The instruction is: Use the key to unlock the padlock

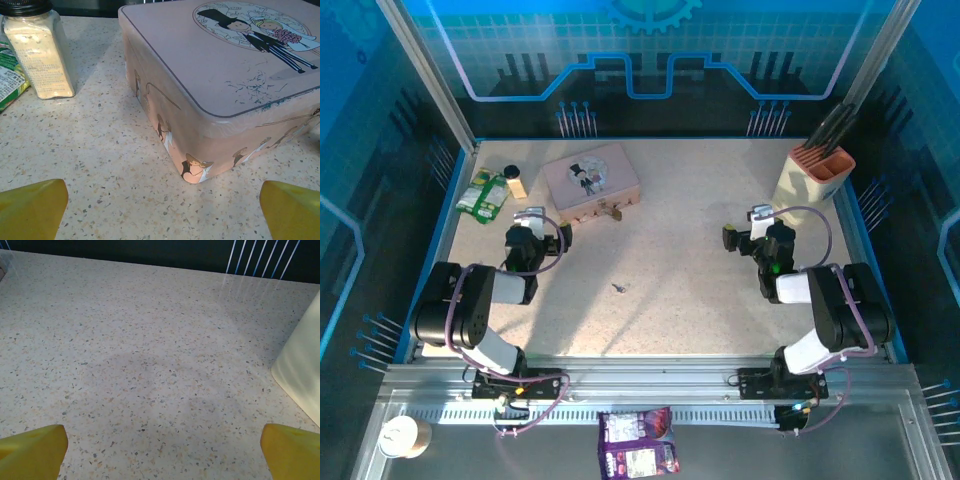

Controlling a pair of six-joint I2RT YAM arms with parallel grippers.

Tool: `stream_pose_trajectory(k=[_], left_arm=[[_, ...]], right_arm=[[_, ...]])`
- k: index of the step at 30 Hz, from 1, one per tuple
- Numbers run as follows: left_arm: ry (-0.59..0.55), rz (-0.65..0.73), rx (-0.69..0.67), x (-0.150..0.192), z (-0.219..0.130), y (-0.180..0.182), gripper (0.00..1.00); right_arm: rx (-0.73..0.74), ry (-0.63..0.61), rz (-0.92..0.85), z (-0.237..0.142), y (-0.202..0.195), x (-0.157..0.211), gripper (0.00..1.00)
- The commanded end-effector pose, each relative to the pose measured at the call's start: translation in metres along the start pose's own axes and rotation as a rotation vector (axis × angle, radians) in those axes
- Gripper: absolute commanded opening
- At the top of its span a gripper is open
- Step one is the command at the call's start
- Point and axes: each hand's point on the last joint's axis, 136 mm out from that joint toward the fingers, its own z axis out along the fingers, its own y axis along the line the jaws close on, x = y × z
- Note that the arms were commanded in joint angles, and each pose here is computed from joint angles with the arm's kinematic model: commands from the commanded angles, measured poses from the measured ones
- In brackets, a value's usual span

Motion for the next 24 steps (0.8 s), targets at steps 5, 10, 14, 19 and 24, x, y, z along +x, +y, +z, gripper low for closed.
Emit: stream_pose_trajectory(k=[5,10,14,19,24], left_arm=[[-0.035,0.000,0.016,-0.0142,0.0006,-0.0014,0.99],[-0.035,0.001,0.016,-0.0143,0.0007,-0.0013,0.99],[-0.037,0.001,0.017,-0.0151,0.0009,-0.0015,0.99],[-0.035,0.002,0.016,-0.0142,0.0006,-0.0012,0.99],[-0.034,0.002,0.016,-0.0137,0.0005,-0.0016,0.99]], right_arm=[[0.004,-0.033,-0.007,0.0018,-0.0030,-0.0119,1.00],[0.002,-0.034,-0.006,0.0019,-0.0024,-0.0121,1.00],[0.001,-0.032,-0.003,0.0019,-0.0027,-0.0118,0.99],[-0.001,-0.032,-0.001,0.0018,-0.0029,-0.0114,1.00],[-0.002,-0.032,-0.002,0.0018,-0.0031,-0.0116,1.00]])
